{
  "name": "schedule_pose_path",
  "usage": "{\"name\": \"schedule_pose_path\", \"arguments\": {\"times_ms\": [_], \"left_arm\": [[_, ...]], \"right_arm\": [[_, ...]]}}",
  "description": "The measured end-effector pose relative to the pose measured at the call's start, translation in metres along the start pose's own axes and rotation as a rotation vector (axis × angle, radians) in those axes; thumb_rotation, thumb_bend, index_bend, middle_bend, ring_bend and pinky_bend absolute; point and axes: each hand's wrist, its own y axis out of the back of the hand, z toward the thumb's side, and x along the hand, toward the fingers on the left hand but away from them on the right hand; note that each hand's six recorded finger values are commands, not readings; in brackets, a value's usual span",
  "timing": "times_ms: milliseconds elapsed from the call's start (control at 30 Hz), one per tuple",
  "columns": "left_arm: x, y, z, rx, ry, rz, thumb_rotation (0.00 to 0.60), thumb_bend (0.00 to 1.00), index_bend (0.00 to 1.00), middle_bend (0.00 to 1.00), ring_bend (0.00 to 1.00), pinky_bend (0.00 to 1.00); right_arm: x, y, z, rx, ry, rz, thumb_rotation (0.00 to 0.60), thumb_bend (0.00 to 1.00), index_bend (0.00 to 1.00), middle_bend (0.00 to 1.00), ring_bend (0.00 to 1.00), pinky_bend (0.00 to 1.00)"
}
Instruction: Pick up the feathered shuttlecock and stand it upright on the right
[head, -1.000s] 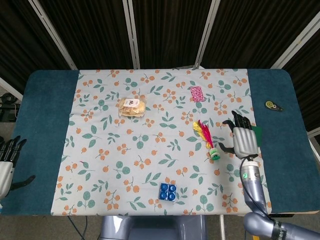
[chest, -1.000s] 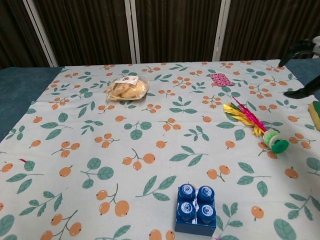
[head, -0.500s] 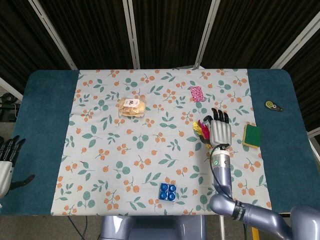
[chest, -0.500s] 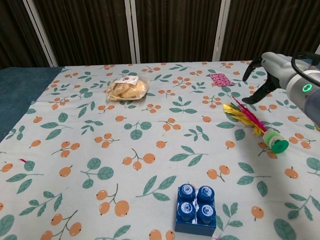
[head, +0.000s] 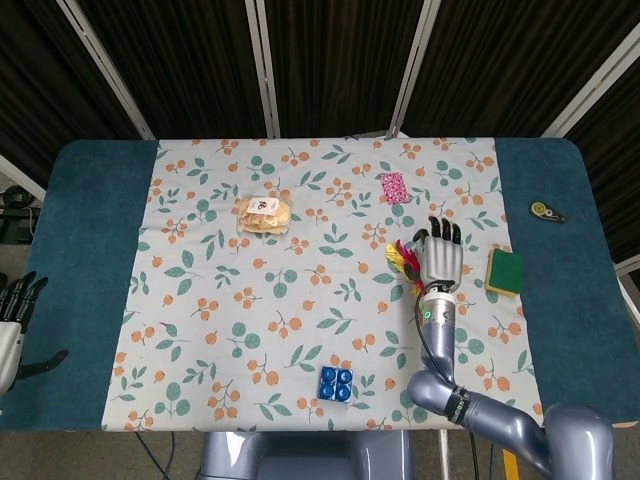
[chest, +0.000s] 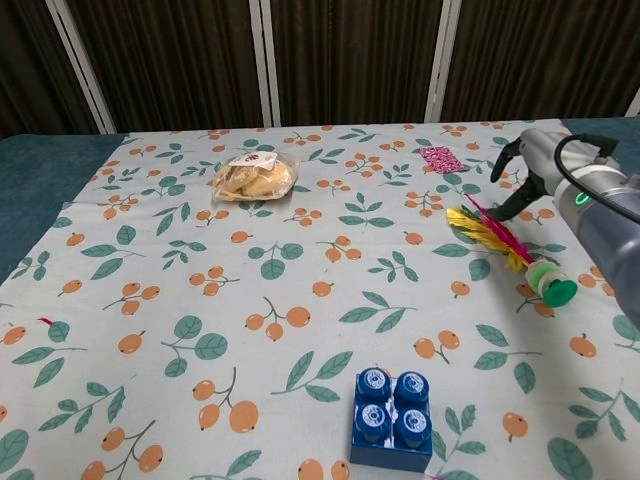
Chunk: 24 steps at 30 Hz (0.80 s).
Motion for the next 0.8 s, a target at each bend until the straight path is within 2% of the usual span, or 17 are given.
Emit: {"name": "schedule_pose_path", "arguments": {"times_ms": [233,800], "left_arm": [[0.0,-0.001,-0.001,-0.009,0.009,-0.01,0.6,0.12,0.0,0.0,0.0,0.0],[0.001,-0.004,-0.002,-0.024,0.018,-0.032,0.6,0.12,0.0,0.0,0.0,0.0]], "right_arm": [[-0.001,-0.01,0.0,-0.017,-0.009,0.014,0.6,0.16,0.37,0.08,0.0,0.0],[-0.011,-0.026,-0.002,-0.042,-0.039,0.029,0.6,0.17,0.45,0.15,0.0,0.0]]}}
